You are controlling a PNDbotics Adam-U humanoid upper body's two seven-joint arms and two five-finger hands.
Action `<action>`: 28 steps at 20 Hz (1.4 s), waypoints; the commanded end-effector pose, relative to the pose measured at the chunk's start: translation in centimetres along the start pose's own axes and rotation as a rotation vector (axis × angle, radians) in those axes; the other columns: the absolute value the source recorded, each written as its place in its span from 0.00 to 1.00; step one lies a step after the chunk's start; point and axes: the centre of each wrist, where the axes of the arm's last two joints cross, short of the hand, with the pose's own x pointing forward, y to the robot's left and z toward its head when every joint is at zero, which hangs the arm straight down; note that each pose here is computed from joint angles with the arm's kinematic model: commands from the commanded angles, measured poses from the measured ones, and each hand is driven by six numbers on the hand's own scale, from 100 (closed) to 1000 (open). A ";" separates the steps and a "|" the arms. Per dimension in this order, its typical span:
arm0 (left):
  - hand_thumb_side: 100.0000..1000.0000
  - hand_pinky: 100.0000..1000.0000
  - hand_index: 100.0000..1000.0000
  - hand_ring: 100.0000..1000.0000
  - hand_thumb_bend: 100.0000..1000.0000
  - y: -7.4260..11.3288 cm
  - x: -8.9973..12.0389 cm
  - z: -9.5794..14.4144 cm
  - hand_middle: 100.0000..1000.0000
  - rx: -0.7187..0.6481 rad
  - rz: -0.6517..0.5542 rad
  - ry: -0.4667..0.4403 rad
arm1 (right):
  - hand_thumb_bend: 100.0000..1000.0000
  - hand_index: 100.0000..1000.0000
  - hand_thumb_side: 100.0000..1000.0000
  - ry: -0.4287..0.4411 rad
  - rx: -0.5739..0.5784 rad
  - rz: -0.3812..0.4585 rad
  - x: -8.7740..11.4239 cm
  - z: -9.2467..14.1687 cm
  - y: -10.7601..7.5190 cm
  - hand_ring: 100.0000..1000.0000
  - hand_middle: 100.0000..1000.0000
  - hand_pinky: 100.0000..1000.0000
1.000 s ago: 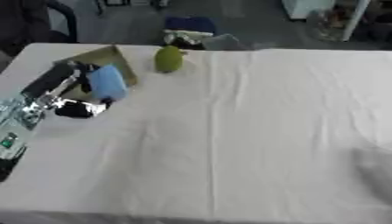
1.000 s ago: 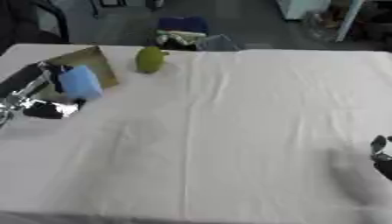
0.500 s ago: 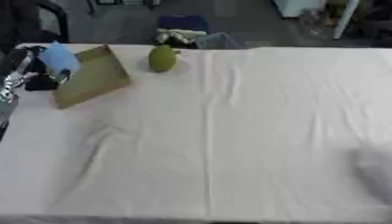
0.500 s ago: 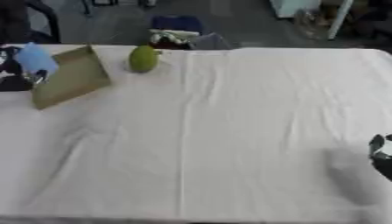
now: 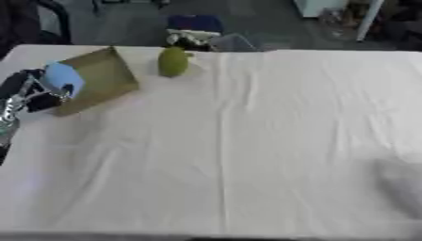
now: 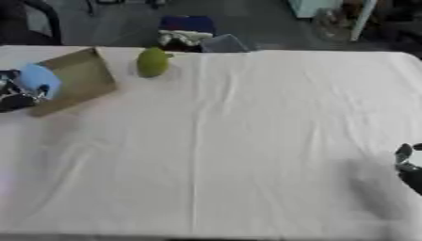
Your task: Pick up objects on the table and place them in the box.
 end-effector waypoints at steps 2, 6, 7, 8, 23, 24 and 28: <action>0.88 0.79 0.91 0.79 0.55 3.8 0.1 -0.2 0.86 0.090 -0.065 -0.045 | 0.00 0.88 0.25 -0.029 -0.017 0.010 0.6 -0.8 -1.0 1.00 0.56 0.72; 0.84 0.80 0.91 0.79 0.53 6.7 1.4 -0.5 0.86 0.169 -0.097 -0.090 | 0.00 0.88 0.25 -0.029 -0.016 0.011 0.5 -0.7 -1.1 1.00 0.56 0.72; 0.82 0.79 0.90 0.77 0.47 7.5 2.0 -0.7 0.83 0.192 -0.095 -0.108 | 0.00 0.88 0.25 -0.030 -0.015 0.011 0.6 -0.7 -1.1 1.00 0.56 0.72; 0.80 0.78 0.89 0.76 0.45 8.4 2.8 -1.0 0.81 0.218 -0.090 -0.131 | 0.00 0.88 0.25 -0.032 -0.014 0.010 0.6 -0.8 -1.1 1.00 0.56 0.72; 0.83 0.78 0.88 0.75 0.44 9.3 11.8 -6.4 0.80 0.264 -0.041 -0.202 | 0.00 0.88 0.25 -0.161 0.000 -0.059 5.1 -3.4 0.5 1.00 0.56 0.72; 0.83 0.78 0.88 0.75 0.44 9.2 11.8 -6.5 0.80 0.266 -0.046 -0.200 | 0.00 0.88 0.25 -0.163 0.000 -0.060 5.2 -3.5 0.6 1.00 0.56 0.72; 0.83 0.78 0.88 0.75 0.44 8.9 11.7 -6.6 0.80 0.269 -0.053 -0.199 | 0.00 0.88 0.25 -0.164 0.000 -0.061 5.2 -3.5 0.6 1.00 0.56 0.72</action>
